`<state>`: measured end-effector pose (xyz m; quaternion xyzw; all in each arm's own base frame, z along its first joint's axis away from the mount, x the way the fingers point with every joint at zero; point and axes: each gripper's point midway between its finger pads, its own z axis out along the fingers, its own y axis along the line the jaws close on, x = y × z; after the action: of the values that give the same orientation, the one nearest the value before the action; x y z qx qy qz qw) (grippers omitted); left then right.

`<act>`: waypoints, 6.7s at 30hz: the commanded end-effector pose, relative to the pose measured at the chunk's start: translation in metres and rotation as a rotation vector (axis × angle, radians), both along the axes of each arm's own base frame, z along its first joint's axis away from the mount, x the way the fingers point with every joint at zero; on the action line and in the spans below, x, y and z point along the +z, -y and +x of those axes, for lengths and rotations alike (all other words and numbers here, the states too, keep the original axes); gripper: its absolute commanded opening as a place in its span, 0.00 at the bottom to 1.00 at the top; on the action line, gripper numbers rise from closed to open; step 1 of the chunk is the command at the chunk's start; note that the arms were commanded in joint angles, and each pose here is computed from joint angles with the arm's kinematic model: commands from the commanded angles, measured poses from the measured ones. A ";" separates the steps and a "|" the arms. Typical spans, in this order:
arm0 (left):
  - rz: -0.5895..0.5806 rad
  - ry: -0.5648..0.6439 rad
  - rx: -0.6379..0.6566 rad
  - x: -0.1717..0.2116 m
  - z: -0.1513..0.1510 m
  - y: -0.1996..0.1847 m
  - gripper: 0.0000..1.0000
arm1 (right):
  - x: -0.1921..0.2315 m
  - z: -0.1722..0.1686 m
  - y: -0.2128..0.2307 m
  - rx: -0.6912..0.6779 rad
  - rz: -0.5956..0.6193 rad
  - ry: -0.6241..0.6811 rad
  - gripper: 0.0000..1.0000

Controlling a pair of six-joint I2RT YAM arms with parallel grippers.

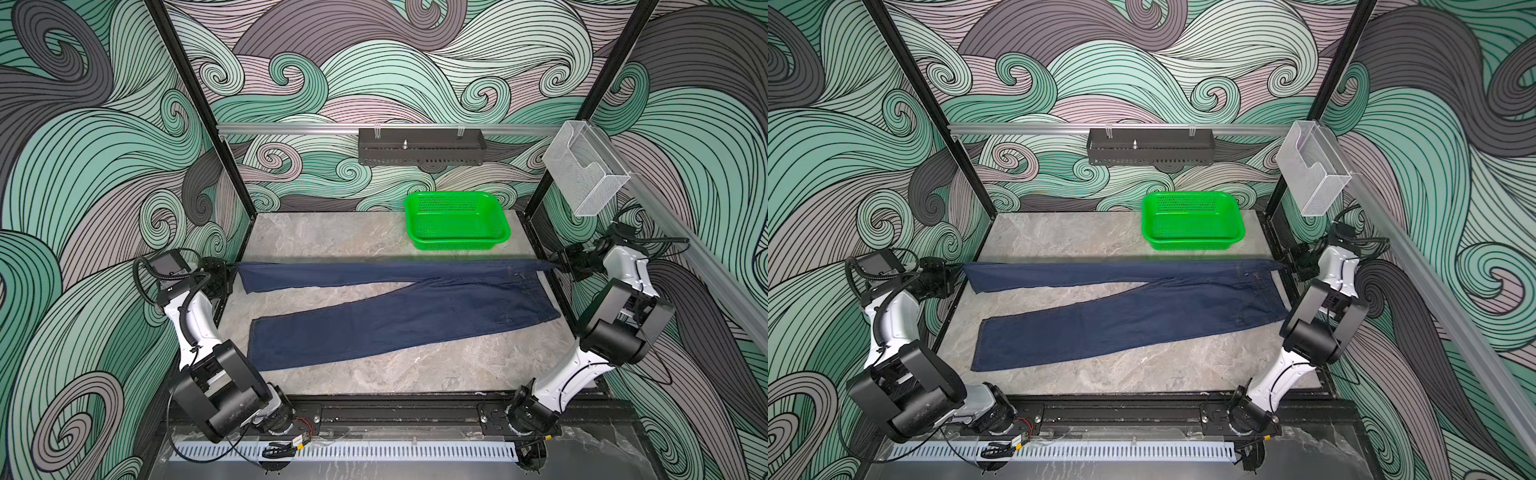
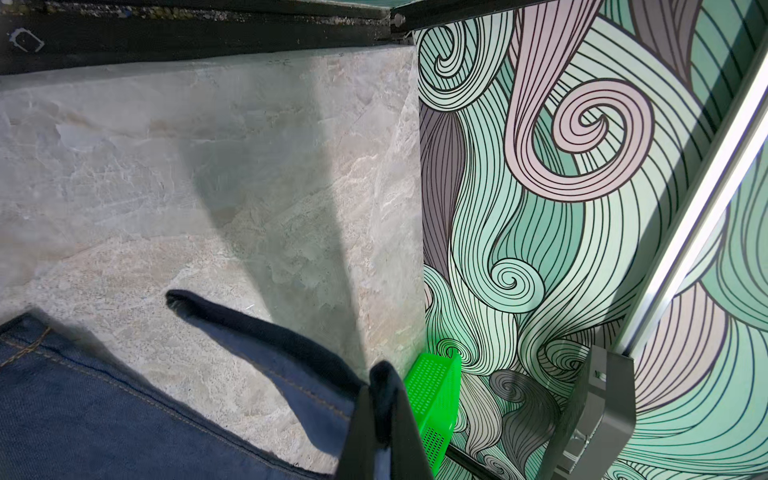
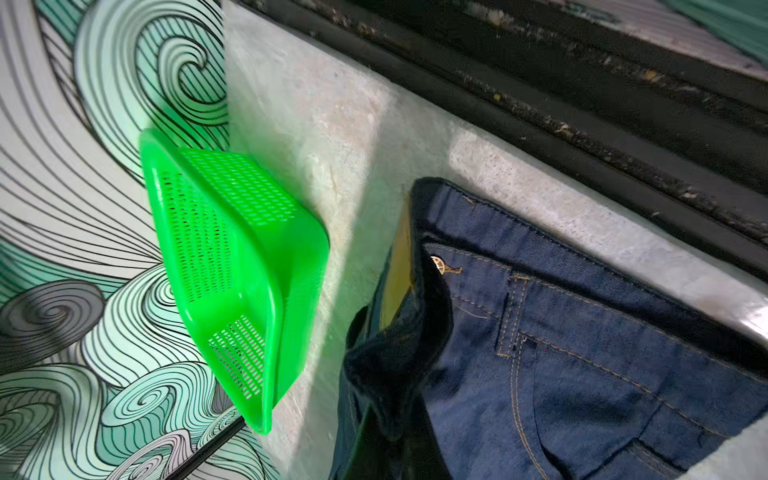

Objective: Fold and stack the trousers

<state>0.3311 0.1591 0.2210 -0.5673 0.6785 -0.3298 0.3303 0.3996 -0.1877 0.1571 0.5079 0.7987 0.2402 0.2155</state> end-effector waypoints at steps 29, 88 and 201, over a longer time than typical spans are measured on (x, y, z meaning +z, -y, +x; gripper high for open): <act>-0.064 -0.032 0.160 -0.045 -0.057 -0.006 0.00 | -0.025 -0.094 0.028 -0.328 -0.029 -0.046 0.00; -0.137 -0.354 0.302 -0.152 -0.152 0.013 0.00 | -0.097 -0.167 0.022 -0.432 -0.042 -0.274 0.00; 0.513 -0.538 -0.637 -0.079 0.077 0.063 0.77 | -0.110 -0.090 -0.225 0.376 -0.153 -0.326 0.69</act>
<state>0.4247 0.0885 0.1876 -0.3261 0.9054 -0.1209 0.2433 0.3085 0.0360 0.0393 0.3813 0.9125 0.1318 0.0680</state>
